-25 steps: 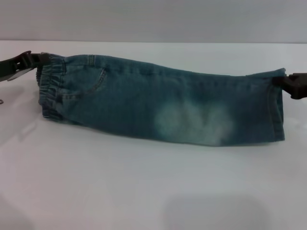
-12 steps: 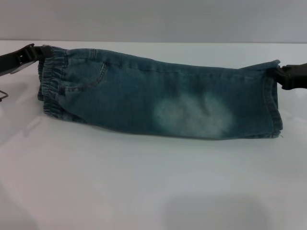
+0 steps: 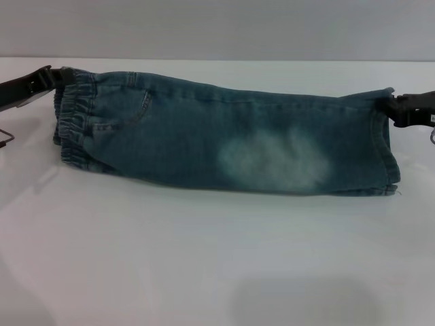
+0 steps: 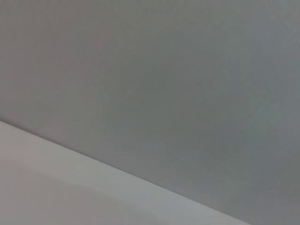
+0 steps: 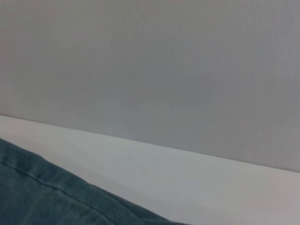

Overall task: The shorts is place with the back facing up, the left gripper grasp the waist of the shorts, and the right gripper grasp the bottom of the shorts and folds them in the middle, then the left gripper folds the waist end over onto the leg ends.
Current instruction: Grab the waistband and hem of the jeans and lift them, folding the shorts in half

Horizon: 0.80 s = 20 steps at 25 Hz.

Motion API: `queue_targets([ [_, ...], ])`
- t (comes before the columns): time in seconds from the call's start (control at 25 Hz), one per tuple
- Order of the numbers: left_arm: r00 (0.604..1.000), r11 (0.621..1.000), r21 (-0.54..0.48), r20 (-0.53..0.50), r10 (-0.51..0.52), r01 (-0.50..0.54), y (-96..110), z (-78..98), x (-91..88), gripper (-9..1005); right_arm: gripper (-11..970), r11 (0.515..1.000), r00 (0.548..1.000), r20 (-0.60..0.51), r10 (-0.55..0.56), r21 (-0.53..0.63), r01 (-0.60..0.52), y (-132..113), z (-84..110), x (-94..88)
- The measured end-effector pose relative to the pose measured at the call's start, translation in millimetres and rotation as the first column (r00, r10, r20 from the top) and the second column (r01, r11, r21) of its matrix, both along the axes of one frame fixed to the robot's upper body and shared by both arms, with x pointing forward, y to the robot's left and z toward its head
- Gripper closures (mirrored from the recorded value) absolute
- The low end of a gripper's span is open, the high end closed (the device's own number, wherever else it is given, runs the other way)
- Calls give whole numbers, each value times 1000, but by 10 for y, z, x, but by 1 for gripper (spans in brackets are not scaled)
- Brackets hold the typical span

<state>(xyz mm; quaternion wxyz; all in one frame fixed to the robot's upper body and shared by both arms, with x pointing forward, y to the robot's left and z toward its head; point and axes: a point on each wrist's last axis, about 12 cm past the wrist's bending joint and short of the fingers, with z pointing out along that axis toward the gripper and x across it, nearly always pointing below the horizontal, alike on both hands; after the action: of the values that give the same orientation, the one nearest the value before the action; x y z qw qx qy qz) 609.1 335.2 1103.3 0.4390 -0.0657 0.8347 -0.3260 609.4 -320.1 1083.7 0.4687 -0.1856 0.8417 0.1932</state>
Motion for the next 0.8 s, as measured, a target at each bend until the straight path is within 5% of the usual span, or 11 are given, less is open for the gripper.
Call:
queue_targets([
  [0.8, 1000, 1000, 26, 3, 17, -17, -34, -51, 40, 950, 842, 996, 997, -25, -68, -62, 66, 4, -122, 72],
])
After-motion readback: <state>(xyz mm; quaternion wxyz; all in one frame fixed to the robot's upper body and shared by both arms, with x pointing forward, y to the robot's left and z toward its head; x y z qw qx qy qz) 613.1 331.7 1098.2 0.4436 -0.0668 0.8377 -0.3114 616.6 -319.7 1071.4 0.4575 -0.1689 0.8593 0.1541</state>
